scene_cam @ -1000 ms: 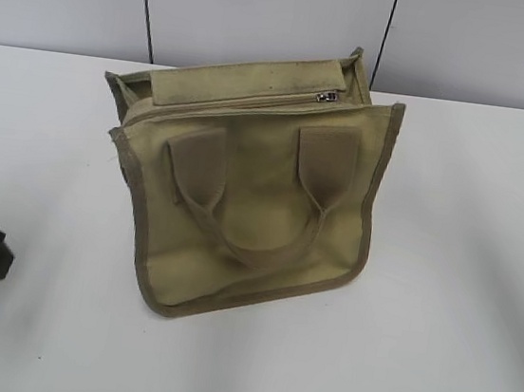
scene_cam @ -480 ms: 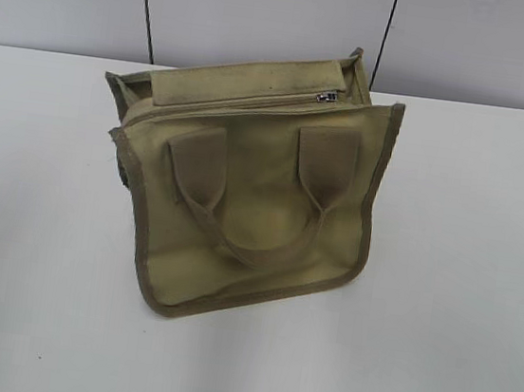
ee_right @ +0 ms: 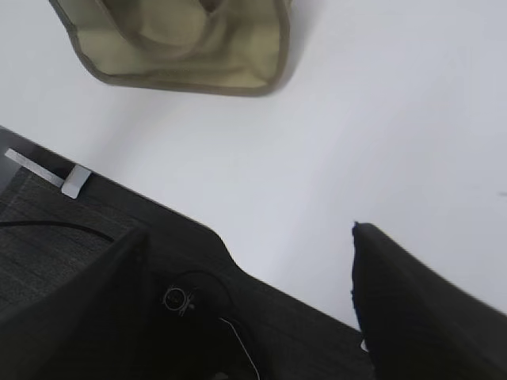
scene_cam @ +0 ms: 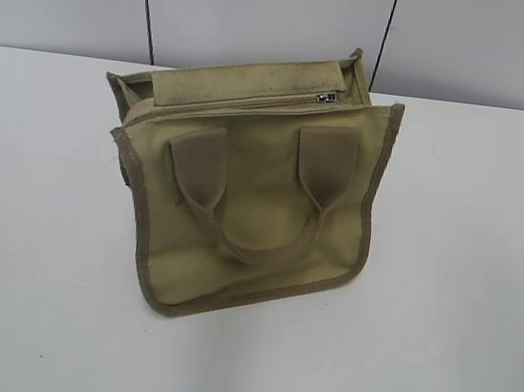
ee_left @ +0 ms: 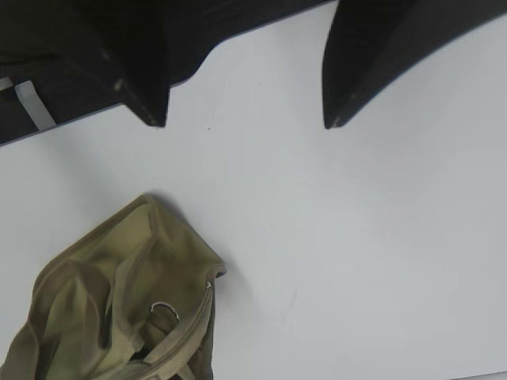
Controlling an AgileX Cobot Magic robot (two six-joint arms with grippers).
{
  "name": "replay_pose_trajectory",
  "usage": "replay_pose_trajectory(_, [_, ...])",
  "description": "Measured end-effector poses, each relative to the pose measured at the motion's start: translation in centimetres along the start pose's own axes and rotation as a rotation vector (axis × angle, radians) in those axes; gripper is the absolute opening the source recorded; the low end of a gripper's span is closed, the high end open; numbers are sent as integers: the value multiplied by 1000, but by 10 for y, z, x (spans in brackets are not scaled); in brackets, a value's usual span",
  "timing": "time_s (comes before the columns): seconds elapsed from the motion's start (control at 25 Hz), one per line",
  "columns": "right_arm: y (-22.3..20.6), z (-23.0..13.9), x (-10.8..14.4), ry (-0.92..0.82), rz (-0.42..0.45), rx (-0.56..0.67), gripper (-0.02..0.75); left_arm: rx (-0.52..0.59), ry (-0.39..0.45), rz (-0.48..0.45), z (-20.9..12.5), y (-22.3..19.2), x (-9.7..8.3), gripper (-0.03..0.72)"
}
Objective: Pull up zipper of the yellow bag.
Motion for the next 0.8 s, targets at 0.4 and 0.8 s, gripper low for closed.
replay_pose_trajectory(0.4, [-37, -86, -17, 37, -57, 22, 533, 67, -9, 9, -48, -31, 5, 457])
replay_pose_trajectory(0.8, [-45, -82, 1, 198, 59, -18, 532, -25, -30, -19, -37, -40, 1, 456])
Point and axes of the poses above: a point on each arm's last joint axis where the gripper is mounted, y pointing back along that axis away from the gripper, x along the wrist's bending axis when the last joint is at zero, z = x × y, the point moved 6 cm from there along -y, pointing out along that axis toward the gripper, and after that the axes turned 4 degrees about y, right-handed, at the moved point
